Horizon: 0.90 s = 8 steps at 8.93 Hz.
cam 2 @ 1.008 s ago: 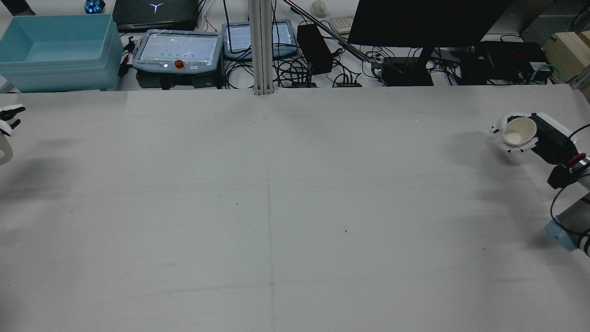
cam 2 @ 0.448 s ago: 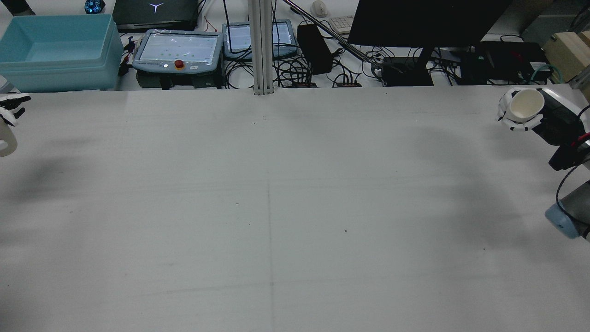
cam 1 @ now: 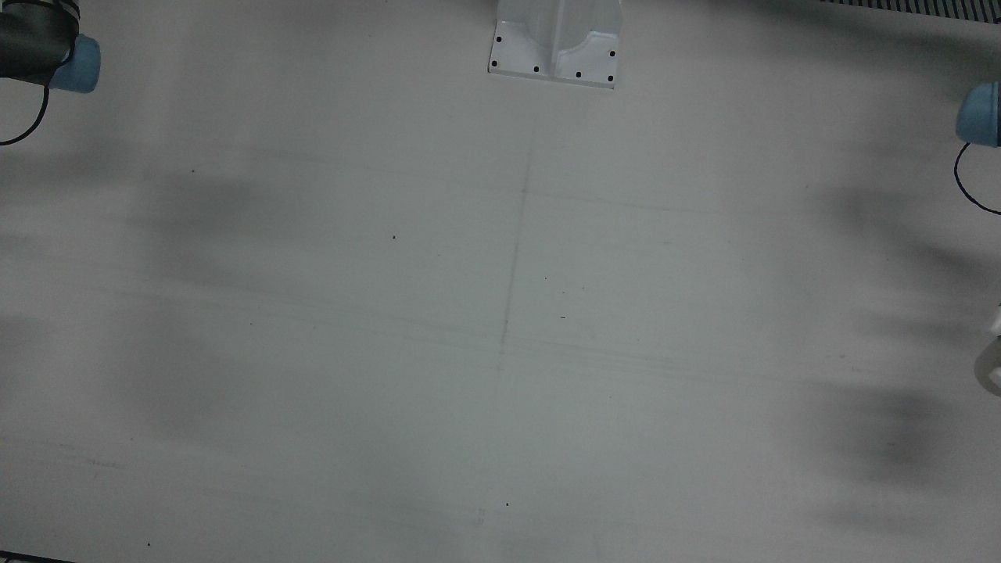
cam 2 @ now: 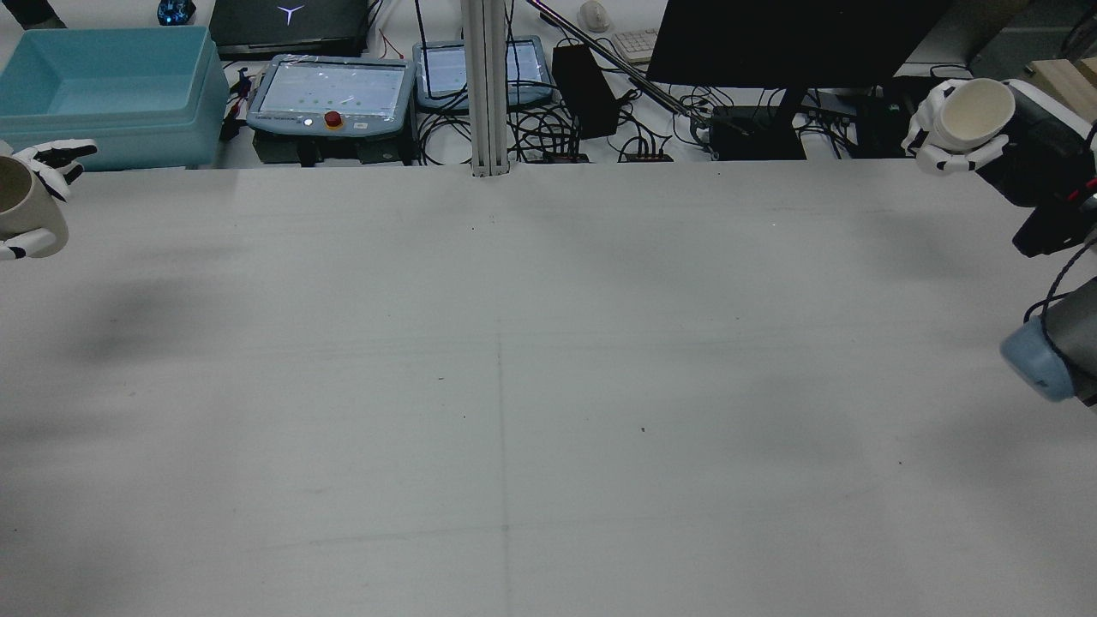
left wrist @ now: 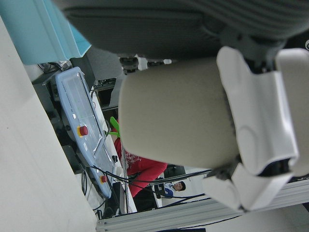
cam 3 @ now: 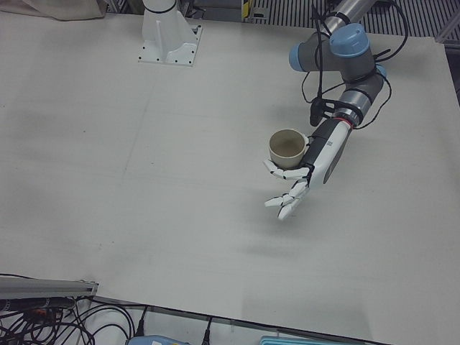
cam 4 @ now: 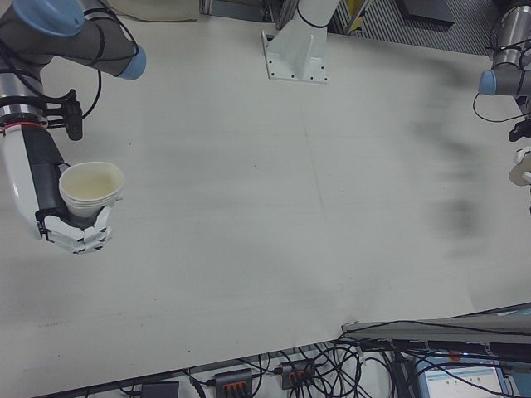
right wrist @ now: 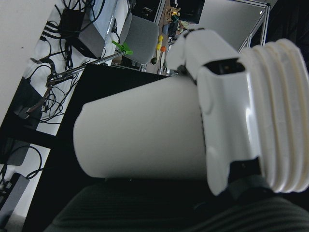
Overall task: Pour water
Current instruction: 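Bring both held cups toward the table center, right cup above left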
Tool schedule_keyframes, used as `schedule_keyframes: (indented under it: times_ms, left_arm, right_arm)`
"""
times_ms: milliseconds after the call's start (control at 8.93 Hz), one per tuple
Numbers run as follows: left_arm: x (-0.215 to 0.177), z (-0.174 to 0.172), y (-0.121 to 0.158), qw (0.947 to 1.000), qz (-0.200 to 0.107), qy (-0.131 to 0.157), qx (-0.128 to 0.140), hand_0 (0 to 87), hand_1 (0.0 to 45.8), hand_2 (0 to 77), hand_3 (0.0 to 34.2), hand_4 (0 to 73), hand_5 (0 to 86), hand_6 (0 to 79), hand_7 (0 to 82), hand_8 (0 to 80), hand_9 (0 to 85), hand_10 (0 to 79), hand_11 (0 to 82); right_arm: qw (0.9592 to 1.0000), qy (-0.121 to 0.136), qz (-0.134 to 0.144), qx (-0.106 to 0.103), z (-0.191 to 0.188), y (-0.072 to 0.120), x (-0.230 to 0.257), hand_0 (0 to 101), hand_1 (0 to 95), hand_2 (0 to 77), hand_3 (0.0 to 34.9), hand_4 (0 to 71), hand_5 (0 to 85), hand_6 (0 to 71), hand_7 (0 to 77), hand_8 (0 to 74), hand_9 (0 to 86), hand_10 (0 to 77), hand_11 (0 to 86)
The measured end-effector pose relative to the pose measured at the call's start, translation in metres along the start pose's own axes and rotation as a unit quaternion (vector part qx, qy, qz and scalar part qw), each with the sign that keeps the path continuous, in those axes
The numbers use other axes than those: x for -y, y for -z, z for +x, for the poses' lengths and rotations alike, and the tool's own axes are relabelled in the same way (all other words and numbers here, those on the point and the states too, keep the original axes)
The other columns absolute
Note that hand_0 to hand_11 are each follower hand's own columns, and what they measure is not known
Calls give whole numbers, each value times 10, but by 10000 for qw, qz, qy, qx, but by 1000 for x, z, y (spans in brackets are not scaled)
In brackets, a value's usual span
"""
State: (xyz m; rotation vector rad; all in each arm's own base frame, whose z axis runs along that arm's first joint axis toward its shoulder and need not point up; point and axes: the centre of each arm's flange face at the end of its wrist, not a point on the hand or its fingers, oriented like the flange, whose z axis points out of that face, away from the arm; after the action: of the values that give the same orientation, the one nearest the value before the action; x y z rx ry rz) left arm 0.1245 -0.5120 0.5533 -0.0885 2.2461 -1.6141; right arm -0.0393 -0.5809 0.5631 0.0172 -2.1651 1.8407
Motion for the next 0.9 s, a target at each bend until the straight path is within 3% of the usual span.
schedule_keyframes:
  times_ms: [112, 448, 672, 896]
  left_arm:
    - [-17, -10, -18, 9999, -91, -36, 83, 600, 54, 496, 0, 611, 322, 125, 207, 49, 76, 44, 82]
    - [-100, -89, -80, 9961, -532, -14, 698, 605, 60, 507, 0, 611, 322, 125, 213, 54, 82, 44, 82]
    - [-166, -153, -107, 9899, -839, 105, 1140, 606, 60, 502, 0, 611, 322, 136, 207, 54, 87, 44, 82]
    - [-227, -204, -121, 9830, -1142, 133, 1435, 607, 60, 502, 0, 611, 322, 136, 207, 60, 87, 44, 82]
  right_arm:
    - [9999, -11, -73, 115, -12, -3, -42, 797, 125, 496, 0, 295, 562, 513, 605, 398, 507, 289, 458]
    - [9988, 29, -239, 424, -38, 4, -139, 799, 125, 496, 0, 300, 562, 513, 605, 398, 524, 289, 442]
    - [9965, 331, -464, 615, -52, 7, -194, 798, 125, 496, 0, 300, 567, 513, 605, 404, 524, 273, 436]
    - [9913, 789, -760, 737, -58, -3, -241, 796, 115, 496, 0, 300, 567, 518, 600, 409, 535, 273, 436]
